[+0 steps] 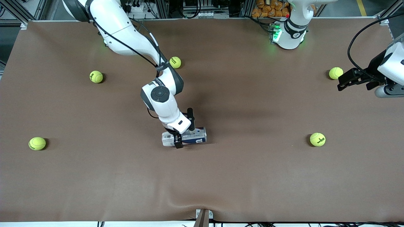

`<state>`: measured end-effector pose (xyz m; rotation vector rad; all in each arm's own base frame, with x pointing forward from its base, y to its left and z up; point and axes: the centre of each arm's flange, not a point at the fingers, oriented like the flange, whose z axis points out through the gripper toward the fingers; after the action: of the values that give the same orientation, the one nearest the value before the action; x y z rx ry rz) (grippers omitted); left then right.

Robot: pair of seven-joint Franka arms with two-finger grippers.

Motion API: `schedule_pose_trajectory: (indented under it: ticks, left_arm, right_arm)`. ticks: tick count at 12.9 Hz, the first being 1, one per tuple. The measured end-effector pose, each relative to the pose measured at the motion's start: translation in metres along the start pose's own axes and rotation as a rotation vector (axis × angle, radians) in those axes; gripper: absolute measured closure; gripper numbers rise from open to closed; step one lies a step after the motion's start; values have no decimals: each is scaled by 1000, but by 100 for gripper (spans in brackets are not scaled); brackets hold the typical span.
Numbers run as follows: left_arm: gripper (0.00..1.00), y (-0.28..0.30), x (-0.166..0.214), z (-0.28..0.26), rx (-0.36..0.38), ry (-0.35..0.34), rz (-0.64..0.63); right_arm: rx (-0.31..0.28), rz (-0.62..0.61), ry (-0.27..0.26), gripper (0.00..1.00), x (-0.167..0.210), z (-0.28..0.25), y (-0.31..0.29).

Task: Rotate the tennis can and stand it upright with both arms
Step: 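Carry the can toward the table middle and lay it down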

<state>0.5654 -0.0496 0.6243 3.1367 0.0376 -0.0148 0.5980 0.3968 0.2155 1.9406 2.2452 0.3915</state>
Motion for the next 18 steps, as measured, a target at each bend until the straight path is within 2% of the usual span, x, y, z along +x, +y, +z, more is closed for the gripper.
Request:
schedule_pose_trajectory:
  ticks: [3, 6, 10, 15, 18]
  left_arm:
    - [0, 0, 1, 2, 0, -3, 0]
    - [0, 0, 2, 5, 0, -8, 0]
    - [0, 0, 3, 5, 0, -8, 1]
    - [0, 1, 3, 5, 0, -8, 1]
    - [0, 1, 3, 5, 0, -8, 1]
  right_arm:
    - [-14, -7, 10, 0, 6, -5, 2]
    - [-38, -13, 33, 0, 18, -32, 12]
    - [-8, 5, 21, 0, 24, -86, 22]
    - [26, 197, -1, 0, 11, -101, 28]
    - [84, 402, 26, 0, -37, -101, 46]
